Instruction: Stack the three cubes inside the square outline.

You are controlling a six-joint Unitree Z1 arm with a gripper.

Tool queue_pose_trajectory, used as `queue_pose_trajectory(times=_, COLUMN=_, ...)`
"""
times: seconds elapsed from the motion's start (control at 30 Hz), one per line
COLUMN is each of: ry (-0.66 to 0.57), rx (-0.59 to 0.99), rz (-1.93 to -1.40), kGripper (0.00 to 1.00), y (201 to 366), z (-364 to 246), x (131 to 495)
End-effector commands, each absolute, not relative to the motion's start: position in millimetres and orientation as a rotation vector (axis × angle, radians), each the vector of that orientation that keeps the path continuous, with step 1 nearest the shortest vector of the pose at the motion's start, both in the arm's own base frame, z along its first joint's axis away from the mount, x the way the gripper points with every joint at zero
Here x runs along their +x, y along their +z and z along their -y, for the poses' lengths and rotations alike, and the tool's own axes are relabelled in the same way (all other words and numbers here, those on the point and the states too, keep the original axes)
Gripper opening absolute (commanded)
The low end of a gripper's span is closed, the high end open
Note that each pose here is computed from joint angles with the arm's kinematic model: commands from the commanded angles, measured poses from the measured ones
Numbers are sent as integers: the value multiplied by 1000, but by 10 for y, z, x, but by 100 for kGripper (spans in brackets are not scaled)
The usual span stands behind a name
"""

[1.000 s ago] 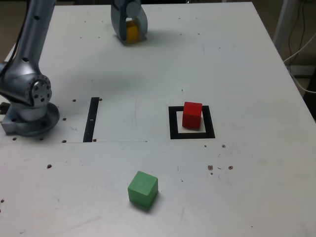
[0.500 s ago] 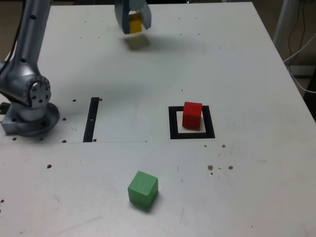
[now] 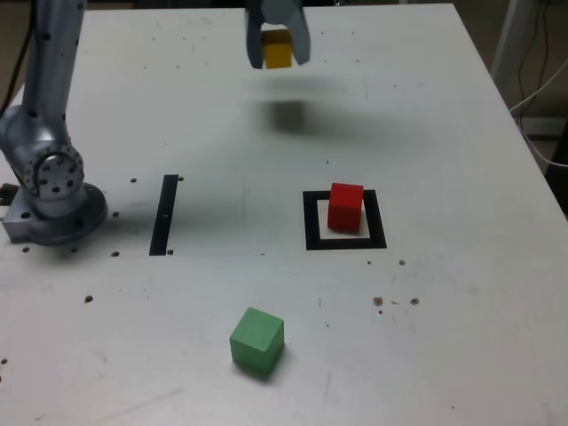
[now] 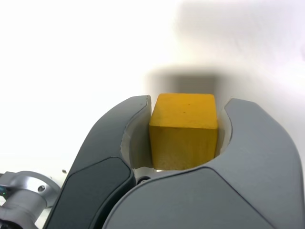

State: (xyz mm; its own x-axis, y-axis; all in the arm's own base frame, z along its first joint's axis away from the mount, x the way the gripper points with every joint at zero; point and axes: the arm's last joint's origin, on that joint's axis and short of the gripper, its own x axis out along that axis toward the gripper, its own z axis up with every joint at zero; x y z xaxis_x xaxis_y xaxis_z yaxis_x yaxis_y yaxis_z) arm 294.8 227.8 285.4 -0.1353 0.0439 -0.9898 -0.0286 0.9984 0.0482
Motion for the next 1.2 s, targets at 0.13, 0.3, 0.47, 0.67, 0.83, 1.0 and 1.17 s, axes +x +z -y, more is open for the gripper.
queue_pose_trajectory(times=0.13, ry=-37, rx=157, rz=-1685, kGripper=32, y=2970, z=-1566, x=3226)
queue_pose_trajectory(times=0.3, ry=-75, rx=219, rz=-1669, kGripper=32, y=3040, z=-1074, x=3344)
queue_pose_trajectory(times=0.47, ry=-103, rx=248, rz=-1679, kGripper=32, y=3067, z=-668, x=3410)
queue_pose_trajectory(times=0.67, ry=-125, rx=272, rz=-1698, kGripper=32, y=3055, z=-337, x=3439)
queue_pose_trajectory(times=0.83, ry=-136, rx=271, rz=-1698, kGripper=32, y=3052, z=-177, x=3451)
queue_pose_trajectory(times=1.0, ry=-148, rx=253, rz=-1708, kGripper=32, y=3001, z=0, x=3512)
queue_pose_trajectory(times=1.17, ry=-145, rx=236, rz=-1714, kGripper=32, y=2976, z=156, x=3557)
